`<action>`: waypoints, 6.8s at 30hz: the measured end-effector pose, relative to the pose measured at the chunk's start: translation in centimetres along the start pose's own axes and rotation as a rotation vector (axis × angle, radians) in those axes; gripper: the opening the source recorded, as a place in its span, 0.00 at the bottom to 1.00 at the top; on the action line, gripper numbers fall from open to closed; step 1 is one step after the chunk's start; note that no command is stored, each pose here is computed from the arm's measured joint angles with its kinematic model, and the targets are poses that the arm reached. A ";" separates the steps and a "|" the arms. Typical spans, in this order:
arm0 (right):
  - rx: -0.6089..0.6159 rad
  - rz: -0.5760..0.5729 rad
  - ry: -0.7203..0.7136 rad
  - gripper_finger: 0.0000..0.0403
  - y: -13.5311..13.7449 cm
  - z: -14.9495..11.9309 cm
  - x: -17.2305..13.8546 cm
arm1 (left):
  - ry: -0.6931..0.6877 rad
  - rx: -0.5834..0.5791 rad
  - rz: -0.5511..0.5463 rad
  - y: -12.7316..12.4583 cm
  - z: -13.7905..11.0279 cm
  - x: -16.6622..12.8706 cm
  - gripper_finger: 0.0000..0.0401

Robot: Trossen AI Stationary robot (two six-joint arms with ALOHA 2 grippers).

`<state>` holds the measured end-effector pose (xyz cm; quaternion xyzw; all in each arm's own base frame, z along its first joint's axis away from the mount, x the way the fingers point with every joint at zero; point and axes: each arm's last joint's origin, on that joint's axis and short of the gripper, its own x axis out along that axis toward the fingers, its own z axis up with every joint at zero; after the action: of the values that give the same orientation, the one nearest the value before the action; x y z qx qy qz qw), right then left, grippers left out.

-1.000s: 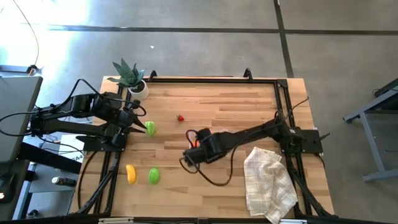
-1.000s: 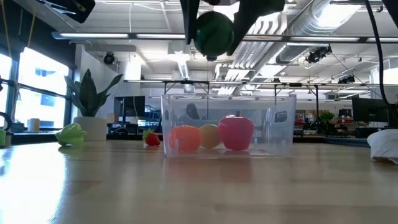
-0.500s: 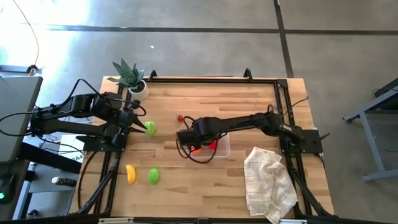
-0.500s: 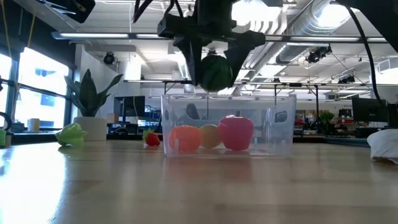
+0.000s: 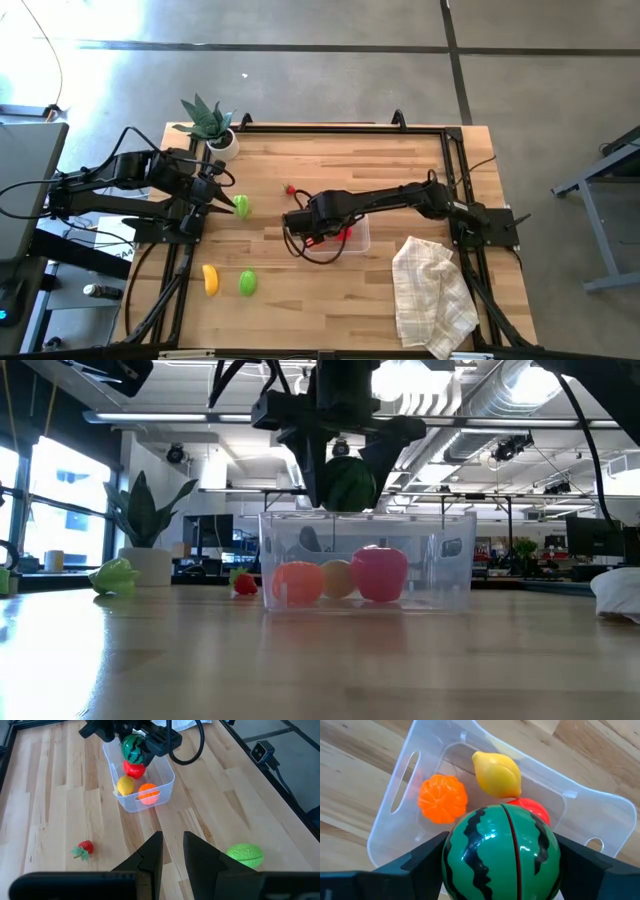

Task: Pick and placing Produce into tupperware
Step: Put the green watermelon into the transparent bin, then put the red strawberry into the transparent bin

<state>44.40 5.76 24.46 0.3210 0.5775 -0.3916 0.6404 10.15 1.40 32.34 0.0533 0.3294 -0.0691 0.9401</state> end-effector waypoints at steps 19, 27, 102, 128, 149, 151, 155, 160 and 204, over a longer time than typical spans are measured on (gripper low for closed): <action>-0.018 0.103 0.048 0.73 0.2 -1.9 5.3 | 0.000 0.000 -0.001 0.0 0.0 0.0 0.17; -0.027 0.130 0.088 0.73 0.0 -1.9 7.9 | 0.000 0.000 0.000 0.0 0.0 0.0 0.17; -0.689 0.293 -0.515 0.86 1.8 2.7 -6.5 | 0.000 0.000 0.000 0.0 0.0 0.0 0.17; -0.735 0.299 -0.393 0.72 -3.5 12.7 4.1 | 0.000 0.000 0.000 0.0 0.0 0.0 0.17; -0.686 0.396 -0.476 0.57 -4.7 14.3 9.4 | 0.000 0.000 0.000 0.0 0.0 0.0 0.17; -0.687 0.400 -0.463 0.57 -4.8 14.3 9.6 | 0.000 0.001 -0.001 0.0 0.0 0.0 0.17; -0.681 0.427 -0.430 0.57 -4.6 14.4 10.8 | 0.000 0.000 -0.001 0.0 0.0 0.0 0.17; -0.672 0.449 -0.423 0.57 -4.2 14.4 12.1 | 0.000 0.001 -0.001 0.0 0.0 0.0 0.17; -0.897 0.490 -0.489 0.57 -4.3 15.5 13.7 | 0.000 0.000 0.000 0.0 0.0 0.0 0.17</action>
<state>48.57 -11.57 13.04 0.0421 0.4309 -0.0107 0.9014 10.15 1.40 32.34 0.0533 0.3294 -0.0693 0.9401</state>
